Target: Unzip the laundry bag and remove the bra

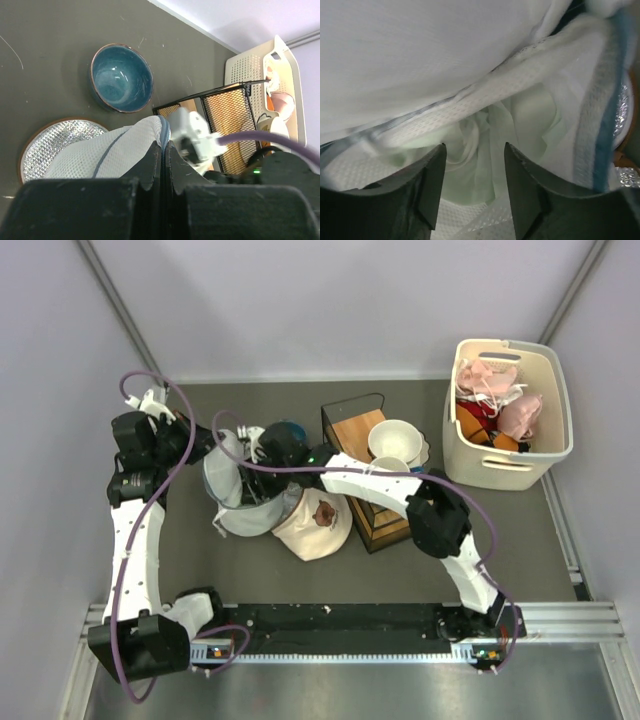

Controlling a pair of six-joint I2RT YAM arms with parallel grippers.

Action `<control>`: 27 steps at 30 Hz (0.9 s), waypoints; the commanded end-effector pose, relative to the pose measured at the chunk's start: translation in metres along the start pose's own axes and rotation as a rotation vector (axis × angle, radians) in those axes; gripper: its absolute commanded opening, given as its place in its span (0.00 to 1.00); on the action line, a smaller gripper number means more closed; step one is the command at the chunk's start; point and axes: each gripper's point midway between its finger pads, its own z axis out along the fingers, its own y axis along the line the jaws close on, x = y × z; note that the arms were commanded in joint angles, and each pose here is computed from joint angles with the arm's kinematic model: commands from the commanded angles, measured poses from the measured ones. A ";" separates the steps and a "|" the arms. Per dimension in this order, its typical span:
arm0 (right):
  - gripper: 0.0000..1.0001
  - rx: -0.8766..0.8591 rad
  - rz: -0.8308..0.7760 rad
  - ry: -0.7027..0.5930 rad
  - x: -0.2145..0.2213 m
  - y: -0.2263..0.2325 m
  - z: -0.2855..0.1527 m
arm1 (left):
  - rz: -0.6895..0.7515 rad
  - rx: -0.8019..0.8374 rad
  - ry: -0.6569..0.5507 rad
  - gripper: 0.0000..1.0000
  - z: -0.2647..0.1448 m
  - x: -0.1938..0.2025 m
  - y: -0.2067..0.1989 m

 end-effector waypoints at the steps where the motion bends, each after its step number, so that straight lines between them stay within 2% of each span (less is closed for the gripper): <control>1: 0.55 -0.053 -0.049 -0.016 -0.007 0.023 0.005 | 0.027 0.065 -0.034 0.00 0.000 -0.012 -0.017; 3: 0.57 -0.050 -0.052 0.007 0.003 0.018 0.015 | 0.021 0.066 -0.032 0.00 0.002 -0.012 -0.014; 6: 0.68 -0.065 -0.061 -0.005 0.013 0.017 0.028 | 0.018 0.073 -0.026 0.00 0.005 -0.010 -0.014; 8: 0.69 -0.060 -0.046 0.004 0.030 0.012 0.038 | 0.016 0.080 -0.023 0.00 0.005 -0.010 -0.015; 9: 0.70 -0.086 -0.054 -0.052 0.022 0.016 0.043 | 0.018 0.081 -0.024 0.00 0.006 -0.010 -0.015; 12: 0.68 -0.082 -0.017 -0.089 0.032 0.006 0.053 | 0.022 0.086 -0.027 0.00 0.004 -0.010 -0.018; 14: 0.62 -0.103 -0.011 -0.136 0.028 0.008 0.056 | 0.022 0.085 -0.028 0.00 0.004 -0.010 -0.017; 15: 0.48 -0.114 -0.010 -0.148 0.026 0.011 0.055 | 0.019 0.083 -0.025 0.00 0.004 -0.008 -0.016; 17: 0.33 -0.131 -0.007 -0.183 0.018 0.016 0.050 | 0.020 0.078 -0.029 0.00 0.004 -0.007 -0.014; 18: 0.16 -0.134 -0.007 -0.195 0.015 0.018 0.047 | 0.018 0.072 -0.025 0.00 0.005 -0.005 -0.012; 20: 0.00 -0.125 -0.008 -0.226 0.009 0.020 0.037 | 0.020 0.065 -0.024 0.00 0.005 -0.003 -0.009; 27: 0.00 -0.126 -0.014 -0.331 -0.020 0.035 -0.011 | 0.027 0.026 -0.020 0.00 0.006 0.000 0.001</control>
